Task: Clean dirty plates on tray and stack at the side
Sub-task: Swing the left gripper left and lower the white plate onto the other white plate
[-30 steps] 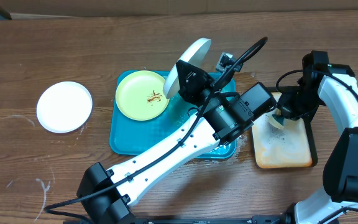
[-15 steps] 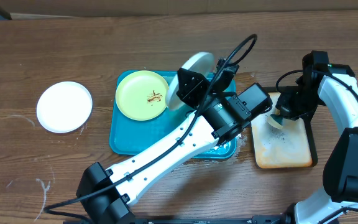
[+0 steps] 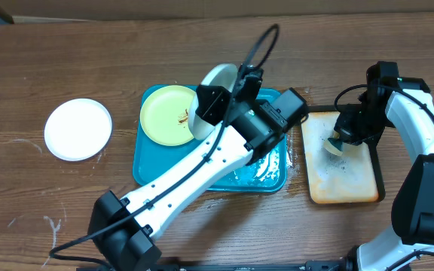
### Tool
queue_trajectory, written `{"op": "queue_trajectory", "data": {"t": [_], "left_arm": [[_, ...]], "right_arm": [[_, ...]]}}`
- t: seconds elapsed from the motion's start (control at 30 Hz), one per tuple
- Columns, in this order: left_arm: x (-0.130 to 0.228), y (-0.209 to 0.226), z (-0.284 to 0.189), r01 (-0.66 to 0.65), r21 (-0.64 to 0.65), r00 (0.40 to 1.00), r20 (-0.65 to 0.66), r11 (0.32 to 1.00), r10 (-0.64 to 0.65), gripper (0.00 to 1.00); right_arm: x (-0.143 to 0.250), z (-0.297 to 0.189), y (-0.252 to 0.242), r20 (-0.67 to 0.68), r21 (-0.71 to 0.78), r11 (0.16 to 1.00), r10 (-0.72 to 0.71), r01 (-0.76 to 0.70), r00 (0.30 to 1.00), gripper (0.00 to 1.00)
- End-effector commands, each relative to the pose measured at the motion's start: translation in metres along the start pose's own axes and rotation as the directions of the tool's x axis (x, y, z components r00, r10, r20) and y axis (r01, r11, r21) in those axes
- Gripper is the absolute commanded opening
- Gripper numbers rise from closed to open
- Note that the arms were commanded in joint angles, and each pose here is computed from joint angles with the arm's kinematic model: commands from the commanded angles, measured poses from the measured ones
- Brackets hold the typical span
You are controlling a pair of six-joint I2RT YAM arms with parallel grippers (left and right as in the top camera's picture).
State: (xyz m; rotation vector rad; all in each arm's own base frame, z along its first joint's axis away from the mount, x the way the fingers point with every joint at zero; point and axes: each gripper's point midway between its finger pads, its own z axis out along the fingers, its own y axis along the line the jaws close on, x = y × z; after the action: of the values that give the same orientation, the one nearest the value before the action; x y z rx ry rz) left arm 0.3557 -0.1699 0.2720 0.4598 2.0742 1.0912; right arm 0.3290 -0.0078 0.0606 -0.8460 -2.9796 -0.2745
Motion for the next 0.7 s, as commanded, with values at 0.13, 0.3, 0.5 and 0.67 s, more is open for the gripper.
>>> {"op": "queue_trajectory", "data": {"t": [0.13,0.3,0.5,0.67], "left_arm": [[0.013,-0.1,-0.019,0.425,0.605,0.892,-0.407,0.673,-0.197,0.04],[0.011,-0.081,0.009,0.584,0.592,0.801,-0.53,0.555,-0.279,0.04],[0.033,-0.042,0.064,0.749,0.499,0.65,-0.681,0.436,-0.336,0.05],[0.071,-0.004,0.114,0.836,0.357,0.526,-0.74,0.418,-0.419,0.05]], "right_arm": [[-0.001,-0.007,0.003,0.02,-0.017,1.0,-0.006,0.007,1.0,0.04],[0.002,-0.007,0.002,0.006,-0.015,1.0,-0.004,0.005,1.0,0.04],[0.004,-0.007,0.001,0.0,-0.012,1.0,-0.003,0.003,1.0,0.04],[0.007,-0.007,0.0,-0.012,-0.006,1.0,-0.001,0.001,1.0,0.04]]}}
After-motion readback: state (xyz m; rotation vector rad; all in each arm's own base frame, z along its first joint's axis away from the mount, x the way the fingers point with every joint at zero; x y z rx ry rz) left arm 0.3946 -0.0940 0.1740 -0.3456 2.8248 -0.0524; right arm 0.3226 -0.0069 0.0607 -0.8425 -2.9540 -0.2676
